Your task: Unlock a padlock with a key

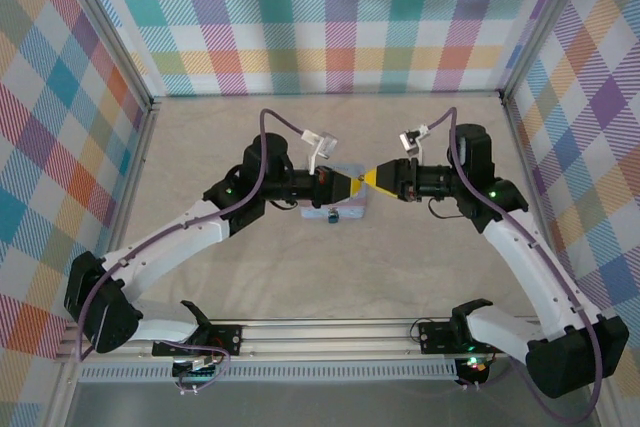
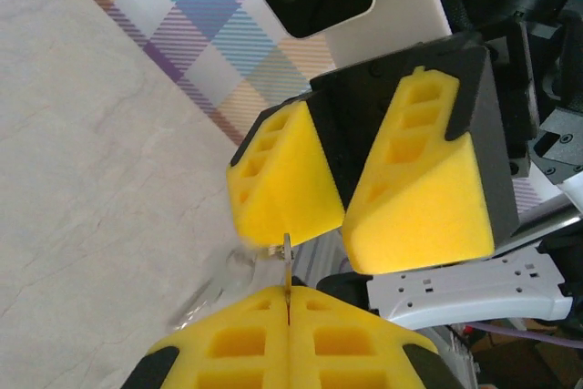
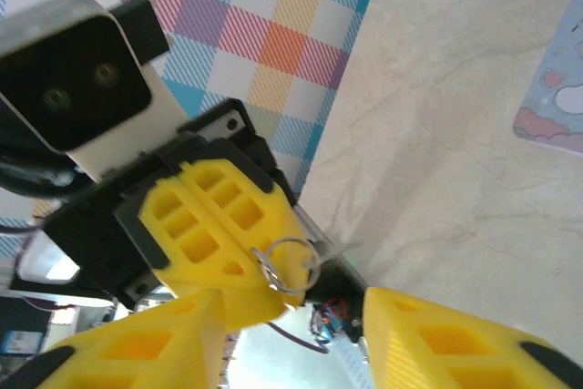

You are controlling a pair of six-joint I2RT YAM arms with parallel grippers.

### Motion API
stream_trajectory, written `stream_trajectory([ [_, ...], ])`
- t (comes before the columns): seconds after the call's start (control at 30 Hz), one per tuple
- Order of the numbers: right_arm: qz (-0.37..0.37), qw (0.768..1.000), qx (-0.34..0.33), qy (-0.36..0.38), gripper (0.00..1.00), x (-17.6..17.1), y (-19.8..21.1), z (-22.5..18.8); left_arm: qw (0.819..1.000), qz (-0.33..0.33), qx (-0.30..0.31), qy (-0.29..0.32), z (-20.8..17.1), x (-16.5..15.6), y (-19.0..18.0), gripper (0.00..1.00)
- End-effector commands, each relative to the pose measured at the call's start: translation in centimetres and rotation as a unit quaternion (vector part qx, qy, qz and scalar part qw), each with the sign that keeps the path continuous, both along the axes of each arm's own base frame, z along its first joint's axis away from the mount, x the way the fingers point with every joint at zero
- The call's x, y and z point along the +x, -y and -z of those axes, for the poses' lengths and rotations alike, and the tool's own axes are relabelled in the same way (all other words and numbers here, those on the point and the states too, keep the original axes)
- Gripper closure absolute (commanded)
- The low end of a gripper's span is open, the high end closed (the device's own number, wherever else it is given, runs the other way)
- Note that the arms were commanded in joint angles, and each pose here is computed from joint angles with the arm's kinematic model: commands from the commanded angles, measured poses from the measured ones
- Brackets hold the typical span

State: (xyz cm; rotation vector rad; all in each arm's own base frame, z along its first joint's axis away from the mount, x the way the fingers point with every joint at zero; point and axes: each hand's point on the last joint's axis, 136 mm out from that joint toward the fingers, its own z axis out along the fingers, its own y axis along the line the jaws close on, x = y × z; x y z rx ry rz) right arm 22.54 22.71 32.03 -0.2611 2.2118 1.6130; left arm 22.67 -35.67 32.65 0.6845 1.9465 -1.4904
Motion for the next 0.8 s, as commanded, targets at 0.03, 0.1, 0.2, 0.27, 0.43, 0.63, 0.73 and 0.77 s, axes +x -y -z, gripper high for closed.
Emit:
stream_trajectory([
  [0.03, -0.004, 0.999, 0.003, 0.041, 0.54, -0.4, 0.2, -0.3, 0.999, 0.027, 0.036, 0.010, -0.5, -1.2, -0.1, 1.00],
  [0.1, -0.012, 0.998, 0.010, 0.053, 0.56, -0.6, 0.1, -0.6, 0.998, 0.046, 0.040, 0.005, -0.5, -1.8, 0.0, 1.00],
  [0.2, -0.022, 0.997, 0.021, 0.072, 0.61, -1.0, 0.1, -1.4, 0.996, 0.073, 0.046, -0.003, -0.5, -2.6, 0.1, 1.00],
  [0.27, -0.024, 0.995, 0.027, 0.088, 0.61, -1.2, 0.1, -1.9, 0.995, 0.087, 0.046, -0.005, -0.6, -3.0, 0.1, 1.00],
  [0.43, -0.034, 0.992, 0.041, 0.111, 0.54, -1.6, 0.0, -3.0, 0.992, 0.112, 0.053, -0.021, -0.3, -3.9, 0.1, 1.00],
  [0.63, -0.062, 0.990, 0.061, 0.108, 0.59, -2.1, -0.7, -3.1, 0.992, 0.116, 0.049, -0.019, -0.5, -4.1, 0.1, 1.00],
  [0.73, -0.073, 0.990, 0.056, 0.103, 0.59, -2.4, -1.0, -2.6, 0.992, 0.116, 0.046, -0.017, -0.6, -4.1, 0.2, 1.00],
  [0.77, -0.072, 0.991, 0.053, 0.100, 0.58, -2.3, -1.1, -2.4, 0.992, 0.117, 0.045, -0.017, -0.7, -4.1, 0.2, 1.00],
])
